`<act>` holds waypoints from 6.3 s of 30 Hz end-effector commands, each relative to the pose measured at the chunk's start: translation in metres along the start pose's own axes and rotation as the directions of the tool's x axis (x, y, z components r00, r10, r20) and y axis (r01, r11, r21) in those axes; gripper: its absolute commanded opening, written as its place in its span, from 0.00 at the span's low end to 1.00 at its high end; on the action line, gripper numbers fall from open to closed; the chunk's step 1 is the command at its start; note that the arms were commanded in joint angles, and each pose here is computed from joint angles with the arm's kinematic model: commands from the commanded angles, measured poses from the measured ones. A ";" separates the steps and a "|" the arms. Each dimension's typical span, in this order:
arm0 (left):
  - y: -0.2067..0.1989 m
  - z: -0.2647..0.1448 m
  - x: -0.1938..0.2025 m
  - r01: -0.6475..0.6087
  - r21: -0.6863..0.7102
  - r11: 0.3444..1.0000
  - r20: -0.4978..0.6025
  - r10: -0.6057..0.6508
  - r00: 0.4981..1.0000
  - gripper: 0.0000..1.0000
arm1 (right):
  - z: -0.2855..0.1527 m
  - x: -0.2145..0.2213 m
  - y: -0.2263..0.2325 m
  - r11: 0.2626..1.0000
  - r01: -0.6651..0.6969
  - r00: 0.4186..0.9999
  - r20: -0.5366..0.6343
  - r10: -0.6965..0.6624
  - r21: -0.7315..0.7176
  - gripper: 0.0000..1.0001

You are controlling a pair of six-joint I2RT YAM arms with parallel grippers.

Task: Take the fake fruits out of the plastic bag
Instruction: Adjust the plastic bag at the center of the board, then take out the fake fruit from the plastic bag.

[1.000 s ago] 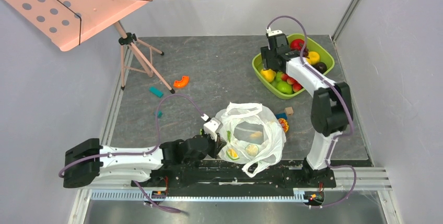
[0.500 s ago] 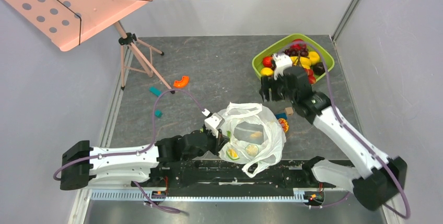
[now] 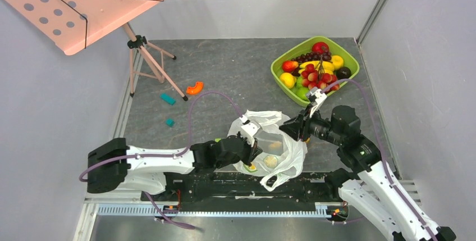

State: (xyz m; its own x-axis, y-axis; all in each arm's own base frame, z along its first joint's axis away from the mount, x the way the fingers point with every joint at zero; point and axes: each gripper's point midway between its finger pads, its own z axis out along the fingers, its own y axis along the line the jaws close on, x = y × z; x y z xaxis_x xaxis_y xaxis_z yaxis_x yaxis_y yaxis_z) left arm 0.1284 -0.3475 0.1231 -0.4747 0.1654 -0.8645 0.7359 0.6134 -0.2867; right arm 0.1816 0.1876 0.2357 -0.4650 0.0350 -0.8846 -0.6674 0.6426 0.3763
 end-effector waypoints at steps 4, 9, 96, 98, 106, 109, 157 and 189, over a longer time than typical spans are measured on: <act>-0.016 0.023 -0.010 0.008 0.054 0.998 0.049 -0.011 0.999 0.02 | 0.012 0.061 0.012 0.977 -0.175 0.978 -0.135 0.159 -0.121 0.16; -0.018 0.038 0.008 0.012 0.065 0.998 0.002 -0.012 1.000 0.02 | 0.015 0.106 -0.011 0.974 -0.227 0.950 -0.217 0.224 0.015 0.13; 0.083 -0.127 -0.051 0.094 -0.237 0.967 0.285 -0.023 0.958 0.02 | 0.057 -0.008 -0.069 0.863 0.275 0.961 -0.128 -0.244 0.423 0.00; 0.087 -0.131 -0.048 0.099 -0.249 0.963 0.289 -0.023 0.957 0.02 | 0.054 -0.046 -0.047 0.889 0.256 0.964 -0.026 -0.266 0.380 0.00; 0.094 -0.136 -0.042 0.131 -0.260 0.957 0.304 -0.047 0.951 0.02 | 0.032 -0.145 0.013 0.934 0.242 0.933 0.203 -0.298 0.262 0.00; 0.095 -0.137 -0.042 0.134 -0.263 0.955 0.308 -0.048 0.950 0.02 | 0.032 -0.152 0.024 0.944 0.248 0.930 0.219 -0.295 0.220 0.00; 0.153 -0.117 -0.083 0.278 -0.360 0.891 0.366 -0.139 0.920 0.02 | 0.026 0.040 0.045 0.961 0.152 0.988 0.040 -0.147 -0.231 0.32; 0.205 -0.063 0.000 0.424 -0.423 0.801 0.278 -0.331 0.902 0.02 | 0.170 0.060 0.016 1.000 -0.010 1.000 0.010 0.011 -0.012 0.56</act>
State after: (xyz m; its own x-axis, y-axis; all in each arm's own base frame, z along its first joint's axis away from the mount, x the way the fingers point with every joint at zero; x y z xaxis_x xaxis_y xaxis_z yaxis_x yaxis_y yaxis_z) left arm 0.2515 -0.1672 0.0905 -0.5359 -0.1876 -0.8232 0.1935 0.9218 -0.3360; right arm 0.2155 0.3145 0.1098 -0.5439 -0.0509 -0.8376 -0.6838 0.6054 0.4073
